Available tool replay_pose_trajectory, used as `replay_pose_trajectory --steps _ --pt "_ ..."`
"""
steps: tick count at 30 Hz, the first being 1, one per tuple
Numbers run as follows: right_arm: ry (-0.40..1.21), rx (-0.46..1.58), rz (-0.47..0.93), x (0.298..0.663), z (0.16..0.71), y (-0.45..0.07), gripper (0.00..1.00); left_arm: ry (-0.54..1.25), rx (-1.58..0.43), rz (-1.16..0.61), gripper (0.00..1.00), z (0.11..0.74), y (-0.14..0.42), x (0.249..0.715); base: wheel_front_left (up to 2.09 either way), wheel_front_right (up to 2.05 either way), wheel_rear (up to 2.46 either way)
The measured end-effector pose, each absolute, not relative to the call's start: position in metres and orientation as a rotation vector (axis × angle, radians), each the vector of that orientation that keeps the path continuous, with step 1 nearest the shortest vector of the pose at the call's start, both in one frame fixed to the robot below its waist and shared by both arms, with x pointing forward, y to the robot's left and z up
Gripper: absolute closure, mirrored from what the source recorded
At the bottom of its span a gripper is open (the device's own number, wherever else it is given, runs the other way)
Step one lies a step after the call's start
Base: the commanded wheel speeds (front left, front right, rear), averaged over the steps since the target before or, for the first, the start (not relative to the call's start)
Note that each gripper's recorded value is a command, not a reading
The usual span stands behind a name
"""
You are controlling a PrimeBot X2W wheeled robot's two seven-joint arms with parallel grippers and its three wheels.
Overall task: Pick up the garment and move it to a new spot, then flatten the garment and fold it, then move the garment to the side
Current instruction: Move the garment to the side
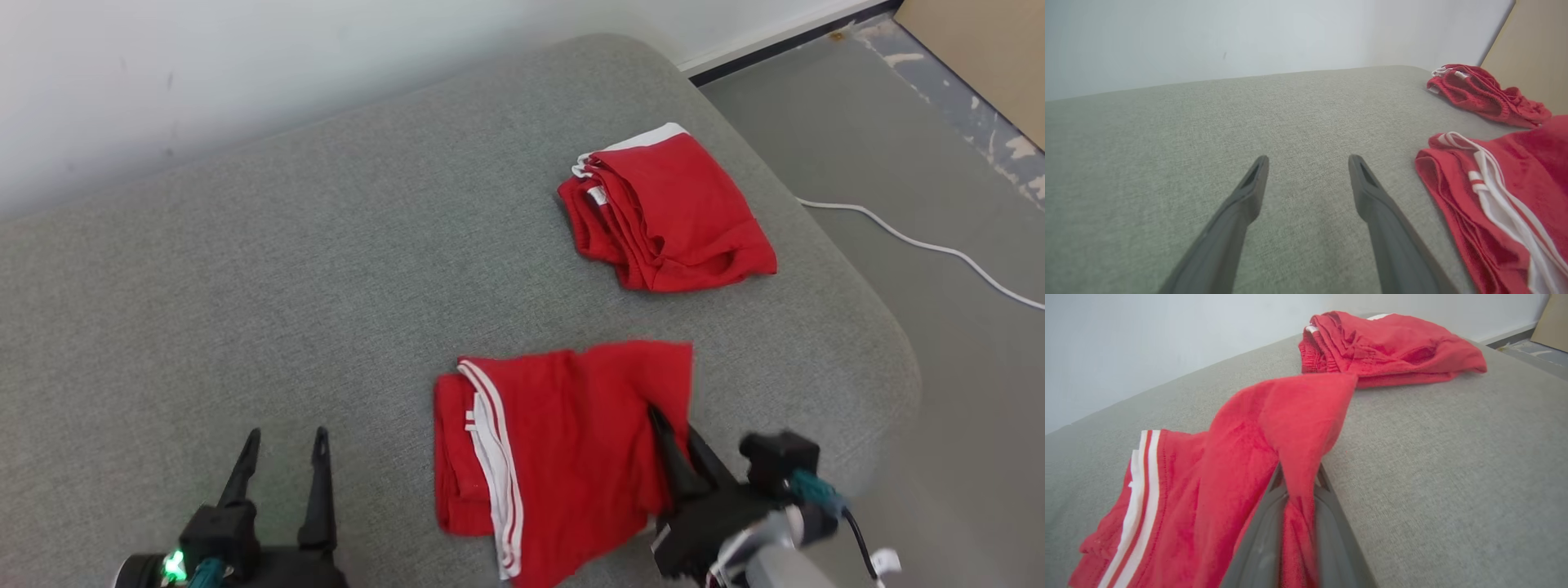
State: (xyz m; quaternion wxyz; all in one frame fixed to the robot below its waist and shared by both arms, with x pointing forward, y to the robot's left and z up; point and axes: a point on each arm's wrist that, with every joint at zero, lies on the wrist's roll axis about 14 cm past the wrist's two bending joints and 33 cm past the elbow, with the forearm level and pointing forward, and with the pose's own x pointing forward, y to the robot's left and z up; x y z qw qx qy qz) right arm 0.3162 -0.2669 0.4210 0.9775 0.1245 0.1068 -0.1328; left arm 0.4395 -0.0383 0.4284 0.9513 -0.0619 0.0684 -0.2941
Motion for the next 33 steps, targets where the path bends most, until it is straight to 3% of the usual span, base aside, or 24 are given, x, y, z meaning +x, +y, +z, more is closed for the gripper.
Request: replay_pose_trajectory --steps 13,23,24,25,33 --pt "0.042 -0.062 -0.163 0.432 0.521 -0.315 1.00 0.170 -0.101 -0.473 0.00 0.413 0.011 0.442 0.00 0.00 0.00" --pt "0.122 -0.188 -0.415 0.428 0.539 -0.433 1.00 0.167 -0.099 -0.407 0.00 0.411 0.037 0.447 0.00 0.00 0.00" --pt "0.134 -0.199 -0.442 0.424 0.539 -0.444 0.69 0.165 -0.095 -0.398 0.00 0.412 0.041 0.447 0.00 0.00 0.00" --pt "0.139 -0.202 -0.470 0.421 0.540 -0.454 0.00 0.164 -0.091 -0.389 0.00 0.412 0.044 0.448 0.00 0.00 0.00" --pt "0.050 -0.256 -0.539 0.427 0.561 -0.464 0.00 0.178 -0.072 -0.327 0.00 0.404 0.068 0.450 0.00 0.00 0.00"
